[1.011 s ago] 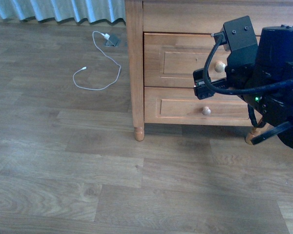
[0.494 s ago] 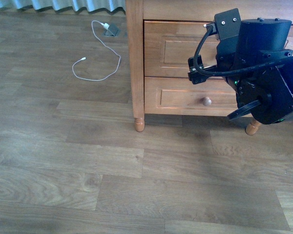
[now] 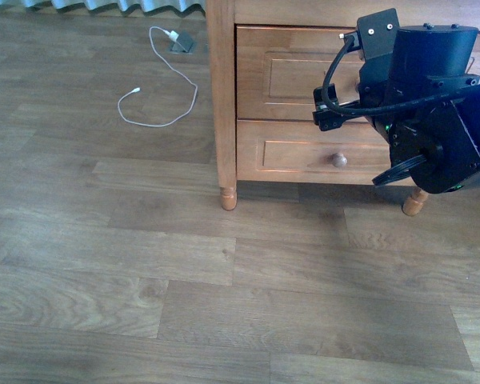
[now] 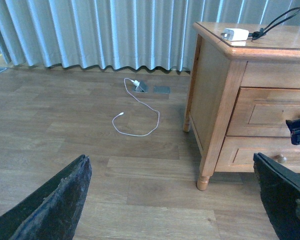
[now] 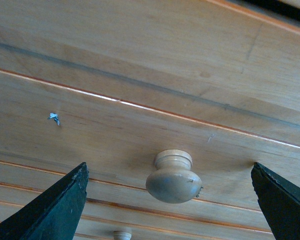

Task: Put charger into drawer

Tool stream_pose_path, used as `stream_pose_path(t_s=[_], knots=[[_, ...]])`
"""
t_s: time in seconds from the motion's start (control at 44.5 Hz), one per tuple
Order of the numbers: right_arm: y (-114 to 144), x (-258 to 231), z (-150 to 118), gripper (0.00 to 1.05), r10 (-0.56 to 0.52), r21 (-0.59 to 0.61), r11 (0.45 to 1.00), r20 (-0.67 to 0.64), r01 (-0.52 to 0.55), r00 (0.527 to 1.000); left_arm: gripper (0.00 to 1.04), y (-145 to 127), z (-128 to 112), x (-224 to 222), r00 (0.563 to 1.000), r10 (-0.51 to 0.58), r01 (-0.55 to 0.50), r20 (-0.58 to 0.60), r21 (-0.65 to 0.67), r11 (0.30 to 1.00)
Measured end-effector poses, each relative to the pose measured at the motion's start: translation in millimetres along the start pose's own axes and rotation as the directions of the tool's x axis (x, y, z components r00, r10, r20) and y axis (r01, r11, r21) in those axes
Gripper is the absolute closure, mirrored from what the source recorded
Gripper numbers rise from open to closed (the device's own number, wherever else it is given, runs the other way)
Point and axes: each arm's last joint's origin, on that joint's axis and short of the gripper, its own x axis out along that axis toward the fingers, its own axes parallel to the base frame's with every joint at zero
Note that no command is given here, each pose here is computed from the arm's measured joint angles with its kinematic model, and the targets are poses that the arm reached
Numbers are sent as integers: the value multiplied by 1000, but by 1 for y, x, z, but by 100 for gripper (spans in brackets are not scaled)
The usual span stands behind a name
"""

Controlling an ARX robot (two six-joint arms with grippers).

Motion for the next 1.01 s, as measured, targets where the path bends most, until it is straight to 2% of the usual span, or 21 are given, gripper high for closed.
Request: stream_pose_path(t_s=[0.18,0.561,0.853,1.011], knots=[[0,0,0,8,-1,0,1000,0,1,1000,6,0,0,0,1000,0,0,0,0,1000],[0,1,0,79,5,-1,1000,4,-5,1000,6,0,0,0,1000,0,0,0,0,1000],[-2,-4,-3,81,22,17,1000,-2,-22,1000,6,0,0,0,1000,0,0,0,0,1000],[-10,-32,-6,82,55,73,996,-30,-52,998,6,0,0,0,1000,0,0,0,0,1000]])
